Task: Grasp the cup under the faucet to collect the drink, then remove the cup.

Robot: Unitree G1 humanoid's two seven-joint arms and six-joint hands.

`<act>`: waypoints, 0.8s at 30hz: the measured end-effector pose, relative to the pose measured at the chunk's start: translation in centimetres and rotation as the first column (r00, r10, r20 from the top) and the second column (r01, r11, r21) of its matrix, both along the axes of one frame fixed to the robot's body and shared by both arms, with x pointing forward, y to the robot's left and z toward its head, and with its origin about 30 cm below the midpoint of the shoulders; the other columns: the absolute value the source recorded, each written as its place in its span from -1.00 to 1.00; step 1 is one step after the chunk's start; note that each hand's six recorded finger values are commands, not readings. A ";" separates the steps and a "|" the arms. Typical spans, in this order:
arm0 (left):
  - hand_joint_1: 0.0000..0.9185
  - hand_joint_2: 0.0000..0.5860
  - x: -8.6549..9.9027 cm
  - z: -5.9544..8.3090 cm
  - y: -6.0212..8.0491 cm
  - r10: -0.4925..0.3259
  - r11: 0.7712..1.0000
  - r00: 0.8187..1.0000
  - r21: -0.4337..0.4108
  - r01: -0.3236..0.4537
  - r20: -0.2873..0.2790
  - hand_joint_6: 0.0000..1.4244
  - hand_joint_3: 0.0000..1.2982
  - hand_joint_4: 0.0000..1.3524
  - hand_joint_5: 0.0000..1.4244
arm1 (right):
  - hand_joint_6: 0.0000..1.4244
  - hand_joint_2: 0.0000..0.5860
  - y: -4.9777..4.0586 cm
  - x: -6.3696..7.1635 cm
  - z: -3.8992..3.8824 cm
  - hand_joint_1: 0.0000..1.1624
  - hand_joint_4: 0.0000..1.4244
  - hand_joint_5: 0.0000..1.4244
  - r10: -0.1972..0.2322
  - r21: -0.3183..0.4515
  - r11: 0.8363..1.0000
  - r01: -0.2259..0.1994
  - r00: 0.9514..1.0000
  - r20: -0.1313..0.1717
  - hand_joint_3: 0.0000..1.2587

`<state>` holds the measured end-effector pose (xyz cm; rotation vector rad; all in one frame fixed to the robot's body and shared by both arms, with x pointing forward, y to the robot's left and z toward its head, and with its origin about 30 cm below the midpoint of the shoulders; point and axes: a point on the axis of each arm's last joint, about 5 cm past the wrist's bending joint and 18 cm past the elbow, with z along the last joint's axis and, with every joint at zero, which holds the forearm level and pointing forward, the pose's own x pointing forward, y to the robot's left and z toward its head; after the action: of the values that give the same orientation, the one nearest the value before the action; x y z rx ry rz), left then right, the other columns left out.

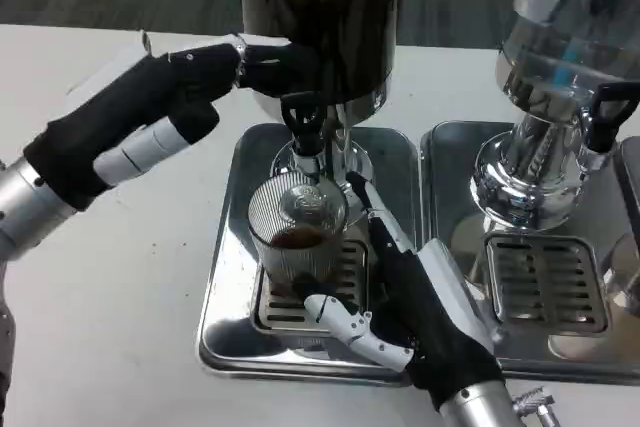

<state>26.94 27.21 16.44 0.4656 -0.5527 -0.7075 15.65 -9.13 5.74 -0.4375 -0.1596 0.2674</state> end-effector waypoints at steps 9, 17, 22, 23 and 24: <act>-1.00 -0.56 -1.0 -0.5 1.4 0.065 0.998 0.998 -0.011 -0.065 -0.010 -0.59 -0.48 -0.69 -0.80 | -1.00 -0.21 -0.02 0.4 0.04 -0.25 -1.00 -1.00 0.000 0.007 1.000 0.000 1.000 0.004 -1.00; -1.00 -0.58 -2.4 -1.0 3.2 0.142 0.990 0.989 -0.001 -0.142 -0.036 -0.59 -0.47 -0.68 -0.80 | -1.00 -0.22 -0.15 0.4 0.04 -0.27 -1.00 -1.00 -0.006 0.020 1.000 0.006 1.000 0.000 -1.00; -1.00 -0.58 -3.1 -1.6 3.9 0.176 0.984 0.983 -0.004 -0.176 -0.057 -0.58 -0.46 -0.68 -0.79 | -1.00 -0.22 -0.19 0.4 0.06 -0.27 -1.00 -1.00 -0.001 0.020 1.000 0.001 1.000 -0.003 -1.00; -1.00 -0.58 -3.1 -1.6 3.9 0.179 0.984 0.982 -0.005 -0.180 -0.058 -0.58 -0.46 -0.68 -0.79 | -1.00 -0.22 -0.19 0.4 0.06 -0.28 -1.00 -1.00 -0.001 0.020 1.000 0.001 1.000 -0.003 -1.00; -1.00 -0.59 -3.2 -1.6 4.0 0.185 0.983 0.981 -0.007 -0.186 -0.059 -0.58 -0.46 -0.68 -0.78 | -1.00 -0.21 -0.19 0.4 0.06 -0.28 -1.00 -1.00 -0.001 0.020 1.000 0.001 1.000 -0.003 -1.00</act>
<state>23.72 31.17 14.80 0.4770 -0.4520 -0.5372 16.10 -9.32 5.80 -0.4171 -0.1590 0.2652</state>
